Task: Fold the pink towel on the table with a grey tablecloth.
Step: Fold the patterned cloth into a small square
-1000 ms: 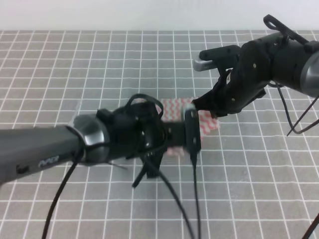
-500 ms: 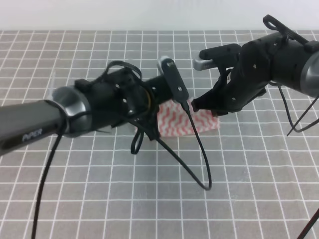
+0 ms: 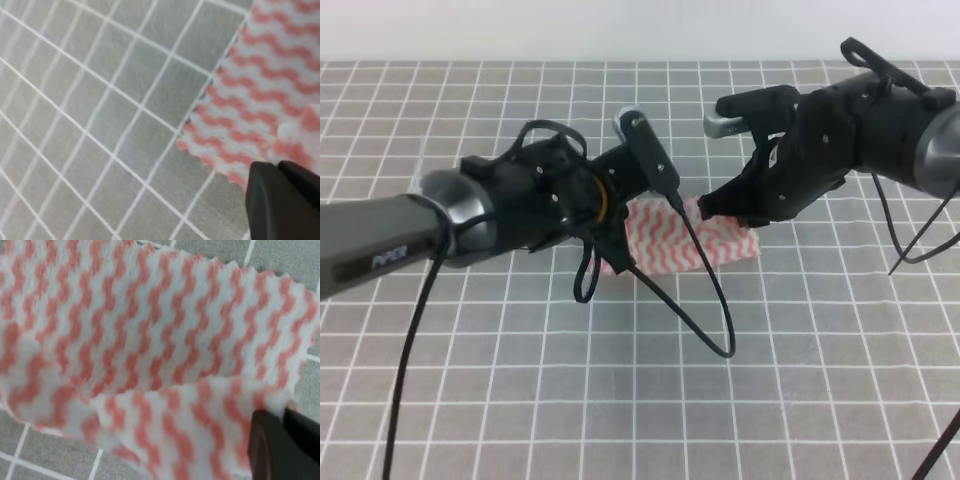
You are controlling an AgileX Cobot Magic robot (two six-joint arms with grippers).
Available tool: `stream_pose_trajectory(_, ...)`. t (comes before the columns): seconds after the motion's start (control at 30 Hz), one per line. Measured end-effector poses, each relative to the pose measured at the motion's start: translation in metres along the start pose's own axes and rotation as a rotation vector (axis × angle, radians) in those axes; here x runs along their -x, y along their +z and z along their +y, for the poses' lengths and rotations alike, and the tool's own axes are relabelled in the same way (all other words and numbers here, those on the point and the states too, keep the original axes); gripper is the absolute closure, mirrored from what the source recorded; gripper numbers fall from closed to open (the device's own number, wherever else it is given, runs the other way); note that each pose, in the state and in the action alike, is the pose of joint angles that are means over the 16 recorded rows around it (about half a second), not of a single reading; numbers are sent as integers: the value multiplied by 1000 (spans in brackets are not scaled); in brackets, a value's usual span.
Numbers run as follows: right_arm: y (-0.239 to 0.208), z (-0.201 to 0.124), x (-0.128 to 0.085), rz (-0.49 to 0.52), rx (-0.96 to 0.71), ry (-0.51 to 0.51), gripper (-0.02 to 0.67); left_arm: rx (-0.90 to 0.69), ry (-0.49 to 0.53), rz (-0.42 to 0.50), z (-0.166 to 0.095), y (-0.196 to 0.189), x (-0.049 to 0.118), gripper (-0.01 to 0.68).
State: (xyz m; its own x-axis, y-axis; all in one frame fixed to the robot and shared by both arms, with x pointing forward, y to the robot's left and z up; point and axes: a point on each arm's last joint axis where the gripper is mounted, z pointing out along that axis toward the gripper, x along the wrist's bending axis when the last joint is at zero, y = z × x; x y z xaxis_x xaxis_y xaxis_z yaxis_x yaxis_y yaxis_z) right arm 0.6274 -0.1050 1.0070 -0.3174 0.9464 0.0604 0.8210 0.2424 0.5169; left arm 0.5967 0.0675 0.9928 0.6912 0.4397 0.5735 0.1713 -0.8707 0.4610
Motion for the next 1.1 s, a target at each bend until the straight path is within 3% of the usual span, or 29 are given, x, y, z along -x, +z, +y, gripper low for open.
stream_pose_trajectory(0.6,14,3,9,-5,35,23,650,25,-73,11,-8,26,-11,673)
stream_pose_trajectory(1.1,28,5,15,-3,73,41,650,48,-73,7,-13,41,-13,673)
